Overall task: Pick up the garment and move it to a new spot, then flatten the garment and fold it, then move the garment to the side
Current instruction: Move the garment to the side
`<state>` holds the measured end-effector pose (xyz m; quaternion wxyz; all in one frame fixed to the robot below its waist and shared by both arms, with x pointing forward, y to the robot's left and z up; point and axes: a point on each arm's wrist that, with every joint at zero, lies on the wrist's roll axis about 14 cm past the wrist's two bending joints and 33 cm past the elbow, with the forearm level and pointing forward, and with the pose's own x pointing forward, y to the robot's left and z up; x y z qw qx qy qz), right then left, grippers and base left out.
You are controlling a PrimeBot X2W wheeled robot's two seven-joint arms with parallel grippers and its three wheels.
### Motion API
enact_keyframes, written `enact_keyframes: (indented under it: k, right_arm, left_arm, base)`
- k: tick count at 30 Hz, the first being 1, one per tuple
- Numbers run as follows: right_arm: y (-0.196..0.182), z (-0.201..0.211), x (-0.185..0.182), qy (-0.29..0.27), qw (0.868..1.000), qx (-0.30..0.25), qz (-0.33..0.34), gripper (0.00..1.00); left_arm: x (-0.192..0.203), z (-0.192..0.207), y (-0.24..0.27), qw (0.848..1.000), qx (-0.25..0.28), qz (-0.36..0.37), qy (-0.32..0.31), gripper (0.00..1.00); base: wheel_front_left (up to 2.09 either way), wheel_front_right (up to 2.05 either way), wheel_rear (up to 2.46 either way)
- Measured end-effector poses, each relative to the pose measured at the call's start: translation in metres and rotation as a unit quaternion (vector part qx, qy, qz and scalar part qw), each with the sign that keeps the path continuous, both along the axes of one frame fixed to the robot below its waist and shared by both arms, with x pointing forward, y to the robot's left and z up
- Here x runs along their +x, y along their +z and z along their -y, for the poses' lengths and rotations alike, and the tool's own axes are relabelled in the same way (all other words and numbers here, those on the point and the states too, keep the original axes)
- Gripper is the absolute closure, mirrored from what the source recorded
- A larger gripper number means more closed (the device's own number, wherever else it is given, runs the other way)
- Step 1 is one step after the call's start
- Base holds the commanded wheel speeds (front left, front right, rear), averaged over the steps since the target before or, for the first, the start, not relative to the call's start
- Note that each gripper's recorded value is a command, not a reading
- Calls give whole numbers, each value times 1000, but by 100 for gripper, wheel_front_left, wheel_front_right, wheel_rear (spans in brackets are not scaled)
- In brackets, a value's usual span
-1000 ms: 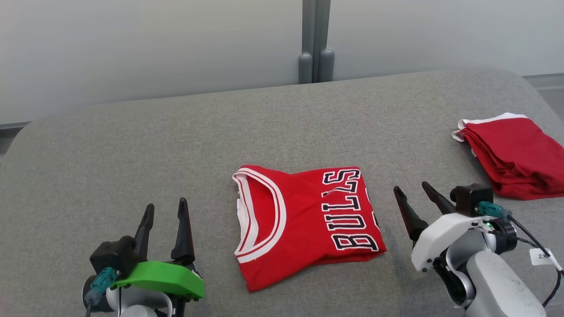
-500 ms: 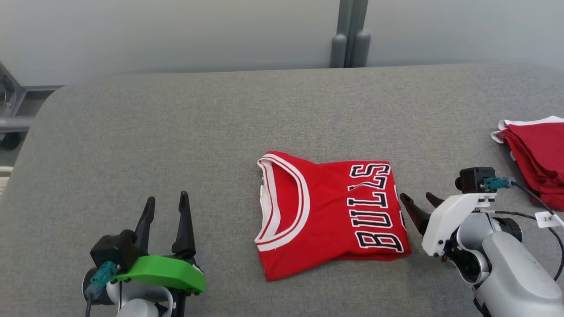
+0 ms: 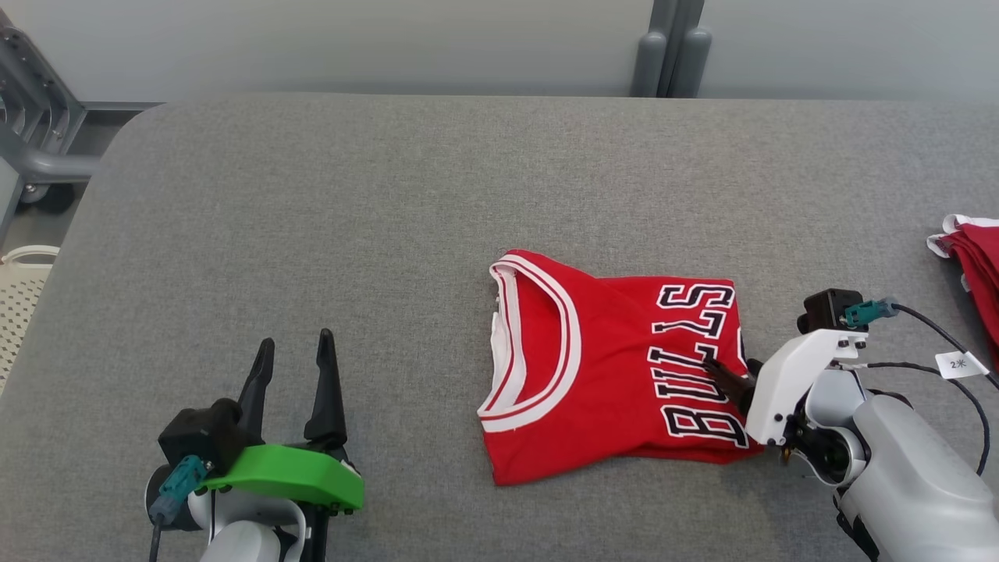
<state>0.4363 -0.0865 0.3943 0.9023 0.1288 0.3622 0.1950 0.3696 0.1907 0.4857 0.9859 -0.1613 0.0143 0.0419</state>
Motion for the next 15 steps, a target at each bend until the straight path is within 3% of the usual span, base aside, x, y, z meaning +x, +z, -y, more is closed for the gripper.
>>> enact_keyframes:
  k: [1,2,3,4,5,6,15]
  right_arm:
    - [-1,-1,0,1,1000,2,-2,24]
    - [-1,-3,0,1,1000,5,-5,24]
    - [0,-4,1,3,1000,6,-5,66]
    - [1,-6,2,6,1000,5,-3,66]
    - [1,-7,2,8,1000,6,0,89]
    - [3,-8,3,9,1000,7,4,100]
    - [27,18,21,-1,998,-18,65,100]
  left_arm:
    - [0,-1,0,1000,0,0,1,0]
    - [0,-1,-1,1000,0,-1,1,0]
    - [0,-1,-1,1000,0,-1,1,0]
    - [0,-1,-1,1000,0,-1,1,0]
    - [1,0,-1,1000,0,-2,1,0]
    - [1,0,-2,1000,0,-2,0,0]
    - [12,18,-2,1000,0,0,-27,0]
  base:
    - [0,0,0]
    - [0,0,0]
    - [0,0,0]
    - [0,0,0]
    - [0,0,0]
    - [0,0,0]
    - [0,0,0]
